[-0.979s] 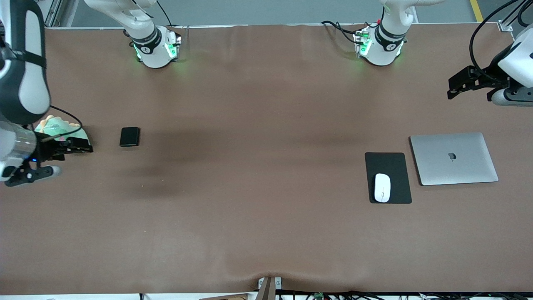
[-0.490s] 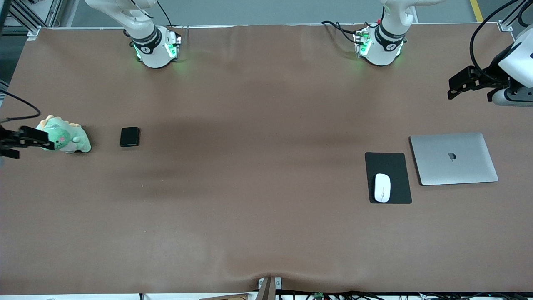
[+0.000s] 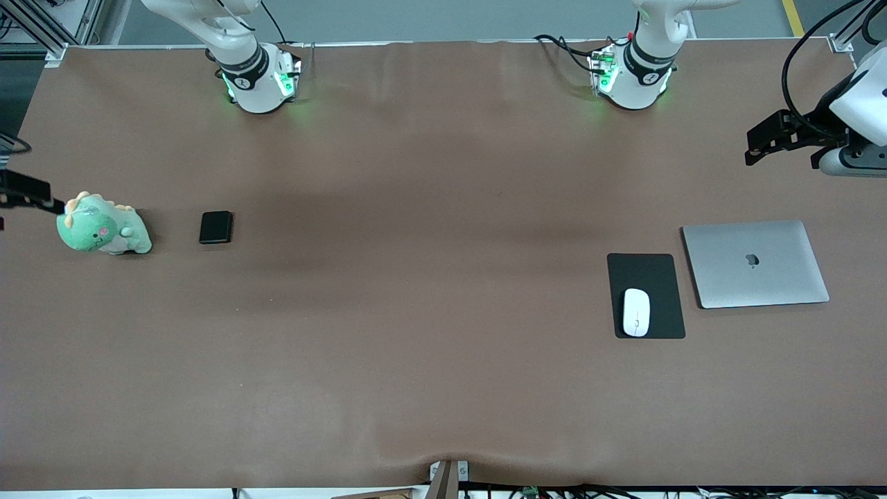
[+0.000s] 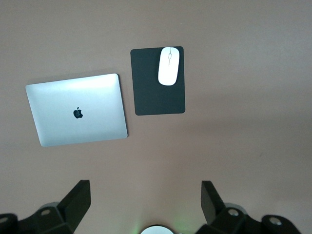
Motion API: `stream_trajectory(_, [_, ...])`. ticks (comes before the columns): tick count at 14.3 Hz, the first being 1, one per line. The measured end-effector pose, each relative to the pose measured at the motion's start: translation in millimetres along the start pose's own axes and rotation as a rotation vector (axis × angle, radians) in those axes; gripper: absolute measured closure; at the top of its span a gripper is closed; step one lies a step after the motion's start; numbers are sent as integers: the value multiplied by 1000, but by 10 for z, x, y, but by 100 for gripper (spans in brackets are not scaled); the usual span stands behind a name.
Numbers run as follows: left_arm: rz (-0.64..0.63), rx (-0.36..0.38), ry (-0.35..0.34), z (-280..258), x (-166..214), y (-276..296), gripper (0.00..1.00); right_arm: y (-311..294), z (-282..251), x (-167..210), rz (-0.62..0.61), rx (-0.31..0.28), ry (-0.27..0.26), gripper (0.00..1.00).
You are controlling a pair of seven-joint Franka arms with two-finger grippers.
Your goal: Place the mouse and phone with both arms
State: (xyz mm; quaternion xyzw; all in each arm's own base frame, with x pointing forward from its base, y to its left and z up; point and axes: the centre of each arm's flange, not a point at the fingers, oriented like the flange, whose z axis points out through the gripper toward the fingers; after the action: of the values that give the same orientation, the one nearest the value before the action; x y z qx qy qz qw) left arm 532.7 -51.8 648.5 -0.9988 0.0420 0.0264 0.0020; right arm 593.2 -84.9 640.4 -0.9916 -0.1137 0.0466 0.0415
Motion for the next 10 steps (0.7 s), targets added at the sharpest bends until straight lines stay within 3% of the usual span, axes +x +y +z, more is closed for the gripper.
stream_trajectory(5, [0, 0, 0, 0, 0, 0, 0, -188, -202, -395, 156, 31, -31, 0])
stream_trajectory(8, [0, 0, 0, 0, 0, 0, 0, -352, -146, -557, 154, 47, -45, 0])
stream_trajectory(10, [0, 0, 0, 0, 0, 0, 0, -455, -129, -623, 141, 46, -27, 0])
